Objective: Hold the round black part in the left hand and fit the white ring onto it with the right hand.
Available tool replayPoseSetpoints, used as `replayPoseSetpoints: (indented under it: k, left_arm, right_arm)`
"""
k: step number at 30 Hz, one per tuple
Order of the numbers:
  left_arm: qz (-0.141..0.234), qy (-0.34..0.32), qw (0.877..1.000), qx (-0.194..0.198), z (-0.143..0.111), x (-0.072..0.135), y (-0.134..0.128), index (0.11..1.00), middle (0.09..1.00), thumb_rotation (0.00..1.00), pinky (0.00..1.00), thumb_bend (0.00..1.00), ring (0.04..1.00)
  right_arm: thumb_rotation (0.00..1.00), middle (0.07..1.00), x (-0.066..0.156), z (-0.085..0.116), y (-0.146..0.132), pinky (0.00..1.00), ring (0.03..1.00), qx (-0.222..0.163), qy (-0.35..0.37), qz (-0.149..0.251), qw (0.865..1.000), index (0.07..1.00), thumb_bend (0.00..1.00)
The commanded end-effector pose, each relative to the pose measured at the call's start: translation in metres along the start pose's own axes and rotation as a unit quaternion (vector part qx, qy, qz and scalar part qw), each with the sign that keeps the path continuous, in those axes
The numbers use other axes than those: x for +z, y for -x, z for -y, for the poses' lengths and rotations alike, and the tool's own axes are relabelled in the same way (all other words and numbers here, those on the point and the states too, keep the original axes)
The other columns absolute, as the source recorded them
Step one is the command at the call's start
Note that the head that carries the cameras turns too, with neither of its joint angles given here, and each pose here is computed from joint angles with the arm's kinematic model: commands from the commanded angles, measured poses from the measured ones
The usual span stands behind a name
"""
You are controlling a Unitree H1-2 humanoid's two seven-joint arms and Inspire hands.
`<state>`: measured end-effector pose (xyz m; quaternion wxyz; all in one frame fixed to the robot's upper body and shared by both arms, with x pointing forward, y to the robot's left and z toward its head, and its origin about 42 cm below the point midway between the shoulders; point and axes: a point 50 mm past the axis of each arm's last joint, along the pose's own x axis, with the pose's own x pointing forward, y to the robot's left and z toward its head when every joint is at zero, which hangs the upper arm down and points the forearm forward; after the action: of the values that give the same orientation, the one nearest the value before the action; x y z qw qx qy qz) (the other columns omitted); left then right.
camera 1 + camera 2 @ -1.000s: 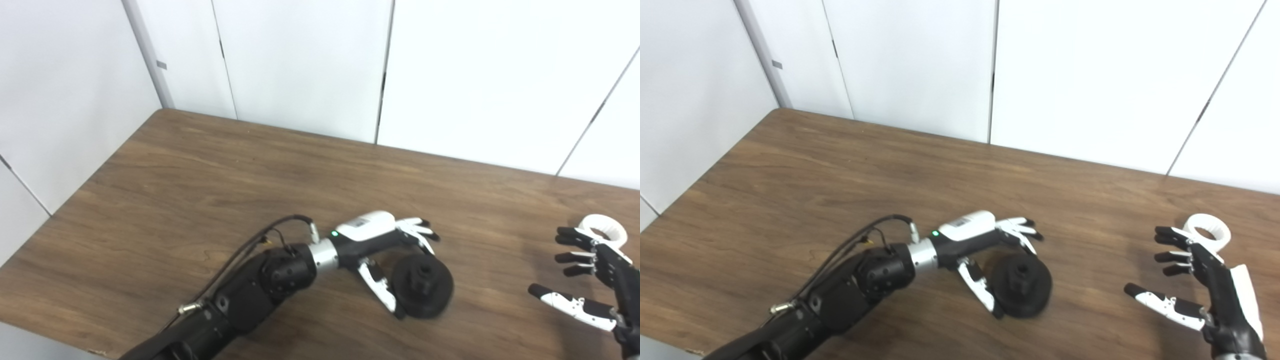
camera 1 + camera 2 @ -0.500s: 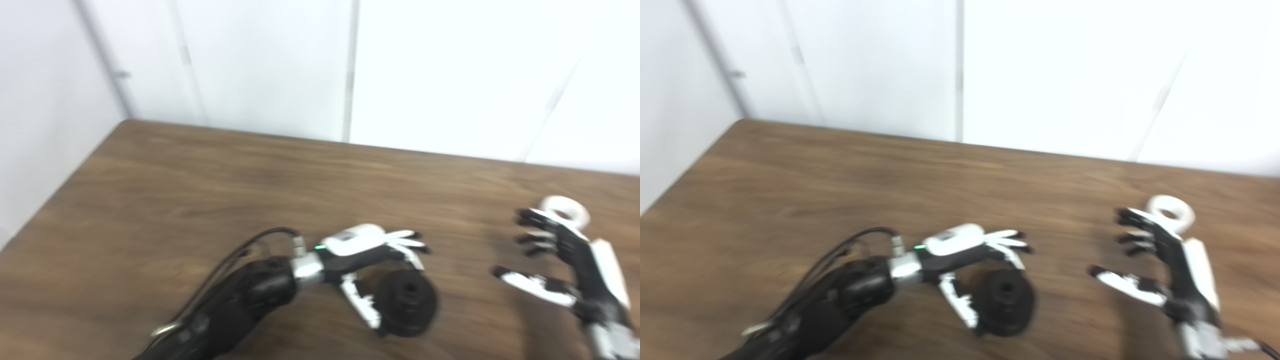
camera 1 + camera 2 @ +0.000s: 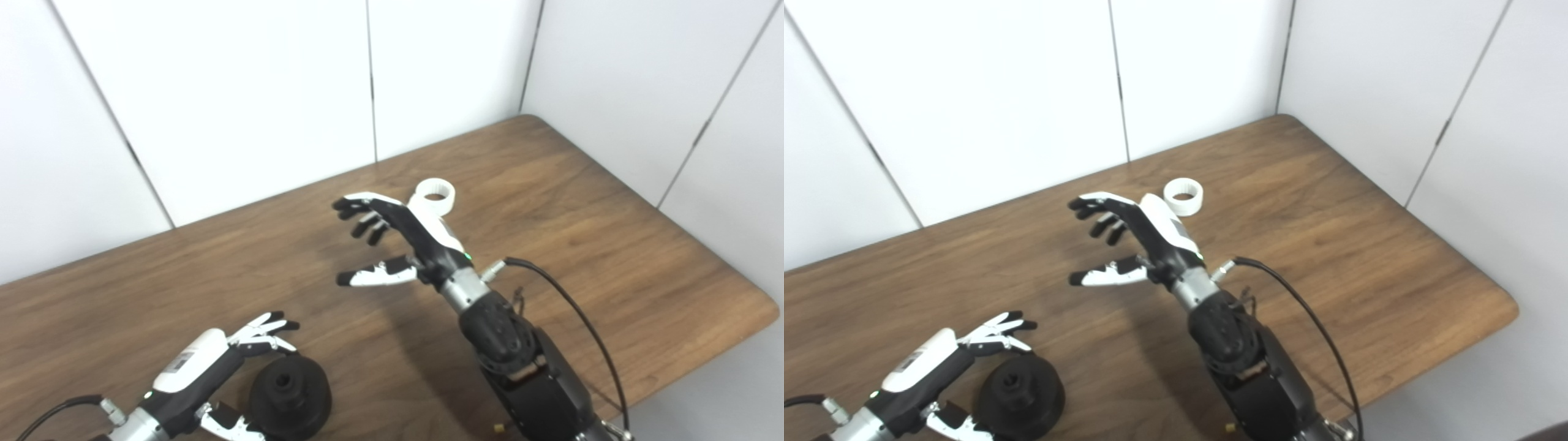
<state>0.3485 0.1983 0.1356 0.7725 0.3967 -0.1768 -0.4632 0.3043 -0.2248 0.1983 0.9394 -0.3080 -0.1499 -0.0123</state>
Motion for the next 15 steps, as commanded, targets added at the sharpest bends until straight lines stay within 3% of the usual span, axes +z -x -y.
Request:
replayPoseSetpoints:
  k: [1,9,15]
  left_arm:
    - [-0.061,0.004,0.996,-0.067,0.011,-0.025,0.025,0.492,0.911,0.07,0.82,0.52,0.985]
    - [-0.054,0.002,0.997,-0.061,0.011,-0.028,0.029,0.491,0.901,0.07,0.82,0.52,0.977]
    - [-0.056,0.004,0.997,-0.061,0.012,-0.026,0.028,0.491,0.903,0.07,0.82,0.52,0.979]
  right_arm:
    - [0.19,0.71,0.019,0.012,-0.021,0.48,0.591,-0.034,0.009,0.042,0.998,0.735,0.63]
    - [0.18,0.712,0.028,0.042,-0.055,0.5,0.597,-0.054,0.056,0.06,0.995,0.741,0.63]
    - [0.26,0.719,0.027,0.076,-0.076,0.51,0.627,-0.051,0.197,0.05,0.978,0.743,0.64]
